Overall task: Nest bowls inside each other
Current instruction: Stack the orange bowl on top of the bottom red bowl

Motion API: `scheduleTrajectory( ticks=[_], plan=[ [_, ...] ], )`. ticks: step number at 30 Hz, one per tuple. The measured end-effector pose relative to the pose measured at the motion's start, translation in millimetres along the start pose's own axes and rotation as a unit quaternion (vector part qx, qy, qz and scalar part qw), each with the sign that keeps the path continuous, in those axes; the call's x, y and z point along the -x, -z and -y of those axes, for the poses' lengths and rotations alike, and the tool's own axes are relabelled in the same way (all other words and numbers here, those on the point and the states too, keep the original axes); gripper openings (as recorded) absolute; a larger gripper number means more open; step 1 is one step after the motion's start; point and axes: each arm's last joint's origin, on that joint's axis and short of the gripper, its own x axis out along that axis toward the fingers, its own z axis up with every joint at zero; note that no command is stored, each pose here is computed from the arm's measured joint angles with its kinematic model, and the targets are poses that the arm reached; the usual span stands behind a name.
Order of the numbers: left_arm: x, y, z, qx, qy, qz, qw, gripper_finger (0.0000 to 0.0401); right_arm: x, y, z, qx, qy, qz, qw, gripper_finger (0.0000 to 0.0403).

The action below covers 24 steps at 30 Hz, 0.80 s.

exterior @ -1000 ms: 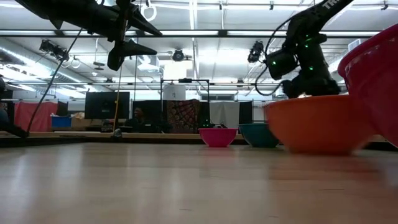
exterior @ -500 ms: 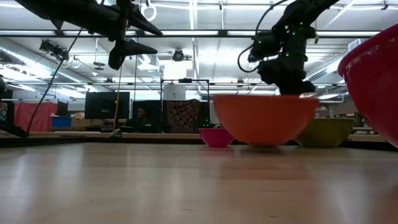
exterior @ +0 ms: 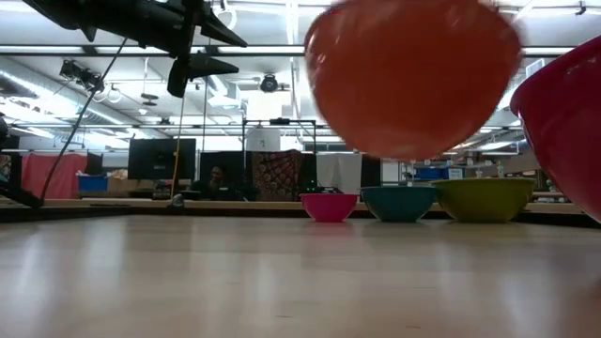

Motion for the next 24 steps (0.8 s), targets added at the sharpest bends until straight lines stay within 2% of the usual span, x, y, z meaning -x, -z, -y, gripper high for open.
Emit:
scheduleTrajectory(
  ticks=[5,10,13,16,24],
  plan=[
    [0.0,-0.1,0.1,0.001,0.001,0.000,1.000,0.0220,10.7,22.1,-42.0,0.103,0.030,-0.064,0.992,0.0032],
    [-0.1,-3.3,2.5,-0.025,0.013,0.017,0.999,0.0220,2.9,53.0,-73.6,0.228,0.049,-0.138,0.963,0.0033],
    [0.1,-5.7,4.3,-0.036,0.022,0.030,0.999,0.0220,-5.2,72.6,-86.7,0.284,0.085,-0.160,0.942,0.0033],
    [0.3,-7.7,5.7,-0.050,0.028,0.040,0.998,0.0220,-15.2,87.6,-92.7,0.309,0.120,-0.174,0.927,0.0033],
    [0.5,-8.8,6.5,-0.054,0.031,0.046,0.997,0.0220,-45.3,111.6,-94.1,0.279,0.167,-0.188,0.927,0.0034]
  ],
)
